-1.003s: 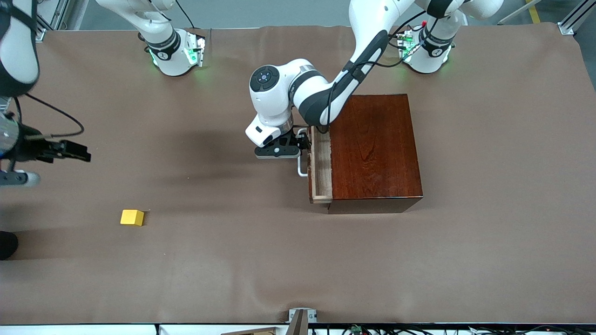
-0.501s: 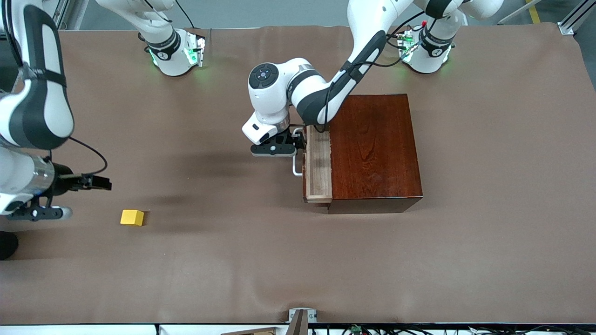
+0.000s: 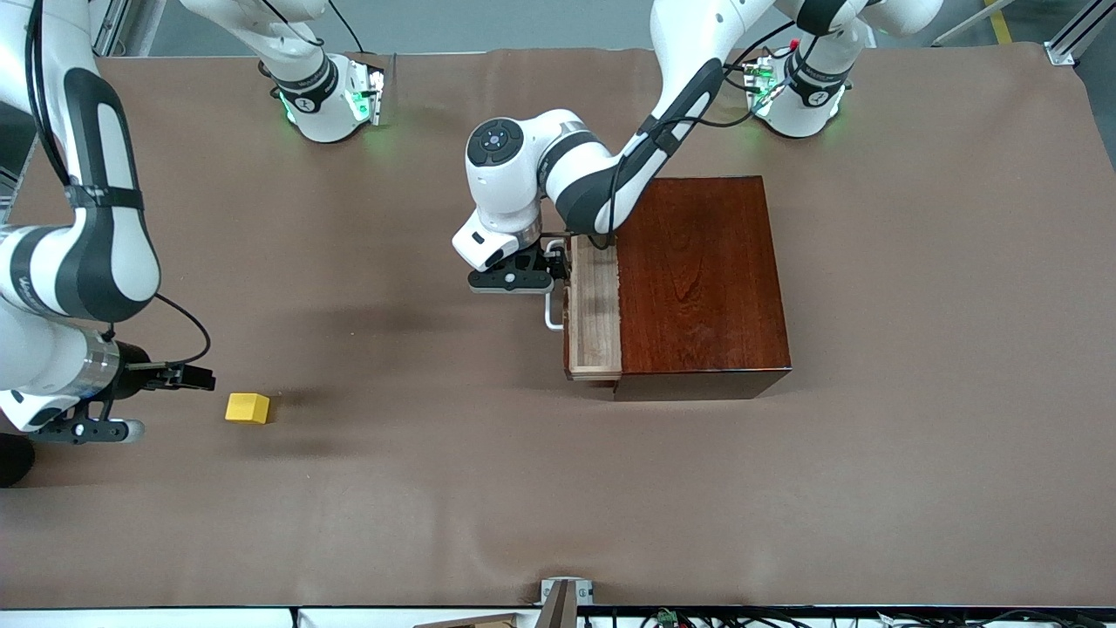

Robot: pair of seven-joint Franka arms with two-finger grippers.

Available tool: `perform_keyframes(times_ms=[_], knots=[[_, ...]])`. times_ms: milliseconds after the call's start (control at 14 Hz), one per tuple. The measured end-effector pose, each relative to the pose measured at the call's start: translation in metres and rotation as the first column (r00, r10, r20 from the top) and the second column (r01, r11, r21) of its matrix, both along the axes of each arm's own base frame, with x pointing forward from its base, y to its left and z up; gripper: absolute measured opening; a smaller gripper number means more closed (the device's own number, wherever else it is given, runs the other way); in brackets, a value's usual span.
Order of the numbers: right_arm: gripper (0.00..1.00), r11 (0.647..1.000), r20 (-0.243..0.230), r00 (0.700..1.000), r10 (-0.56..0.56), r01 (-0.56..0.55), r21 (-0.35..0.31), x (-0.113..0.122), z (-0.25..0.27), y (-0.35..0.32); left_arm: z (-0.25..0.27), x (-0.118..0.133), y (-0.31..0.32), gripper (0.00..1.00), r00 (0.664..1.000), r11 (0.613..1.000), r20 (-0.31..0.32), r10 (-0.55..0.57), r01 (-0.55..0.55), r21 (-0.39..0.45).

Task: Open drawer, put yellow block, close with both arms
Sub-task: 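Pull the drawer open with the left gripper while the right gripper reaches the cube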

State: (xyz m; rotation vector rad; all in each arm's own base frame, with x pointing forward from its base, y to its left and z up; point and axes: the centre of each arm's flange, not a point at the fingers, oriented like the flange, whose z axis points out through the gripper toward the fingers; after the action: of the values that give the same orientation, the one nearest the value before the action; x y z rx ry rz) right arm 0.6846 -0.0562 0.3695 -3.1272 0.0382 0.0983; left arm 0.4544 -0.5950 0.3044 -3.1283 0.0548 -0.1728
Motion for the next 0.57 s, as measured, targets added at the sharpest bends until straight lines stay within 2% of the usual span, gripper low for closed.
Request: perform_keyframes(times_ms=[573], knots=[[1.0,1.0,0.094,0.995,0.018,-0.016,-0.027,-0.01,-0.074,0.003,0.002,0.006,0.003,1.0,0.999,0.999,-0.039,0.01,-0.012,-0.036]])
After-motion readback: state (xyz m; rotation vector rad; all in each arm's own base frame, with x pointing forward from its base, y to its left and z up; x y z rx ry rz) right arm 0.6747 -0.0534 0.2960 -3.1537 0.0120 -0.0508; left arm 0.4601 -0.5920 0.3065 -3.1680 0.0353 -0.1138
